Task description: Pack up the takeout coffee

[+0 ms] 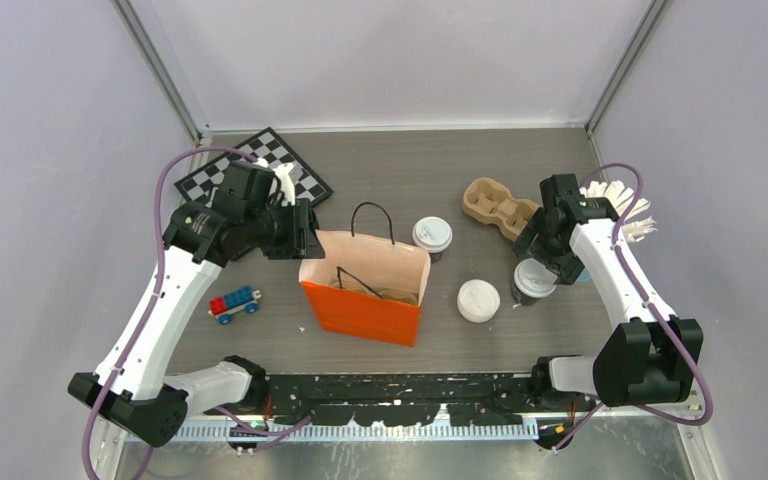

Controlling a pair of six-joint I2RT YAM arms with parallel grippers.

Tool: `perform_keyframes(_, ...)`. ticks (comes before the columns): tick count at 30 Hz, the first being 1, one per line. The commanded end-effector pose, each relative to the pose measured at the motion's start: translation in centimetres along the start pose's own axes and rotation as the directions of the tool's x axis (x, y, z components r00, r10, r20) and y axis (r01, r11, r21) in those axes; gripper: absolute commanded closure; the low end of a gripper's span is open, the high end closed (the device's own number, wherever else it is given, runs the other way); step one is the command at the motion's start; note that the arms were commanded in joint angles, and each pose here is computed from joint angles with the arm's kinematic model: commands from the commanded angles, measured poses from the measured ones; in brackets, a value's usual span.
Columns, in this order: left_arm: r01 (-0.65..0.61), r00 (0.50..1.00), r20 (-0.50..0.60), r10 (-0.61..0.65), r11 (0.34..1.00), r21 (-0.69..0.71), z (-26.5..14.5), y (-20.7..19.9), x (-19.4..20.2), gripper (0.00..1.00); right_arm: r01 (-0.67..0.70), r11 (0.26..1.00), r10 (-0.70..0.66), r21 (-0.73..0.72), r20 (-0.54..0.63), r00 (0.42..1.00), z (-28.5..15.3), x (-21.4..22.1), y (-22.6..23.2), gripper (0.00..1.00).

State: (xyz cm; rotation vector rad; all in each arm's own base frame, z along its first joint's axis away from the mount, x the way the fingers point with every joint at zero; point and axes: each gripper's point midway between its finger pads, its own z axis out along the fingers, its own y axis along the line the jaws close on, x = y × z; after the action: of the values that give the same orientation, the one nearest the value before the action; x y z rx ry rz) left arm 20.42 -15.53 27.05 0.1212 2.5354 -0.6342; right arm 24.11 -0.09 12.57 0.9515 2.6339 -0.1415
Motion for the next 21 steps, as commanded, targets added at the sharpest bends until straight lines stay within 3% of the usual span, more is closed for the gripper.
perform_keyframes(1,-0.017,1.0,0.025,0.017,1.0,0.013,-0.2,-0.3,-0.4,0.56,-0.007,1.0,0.008,-0.024,0.026,1.0,-0.4,-0.1,0.0,0.07)
perform_keyframes(21,-0.021,0.999,0.037,0.02,1.0,0.013,-0.3,-0.5,-1.0,0.56,-0.03,1.0,0.03,-0.003,0.033,0.999,0.3,-0.3,0.0,0.08)
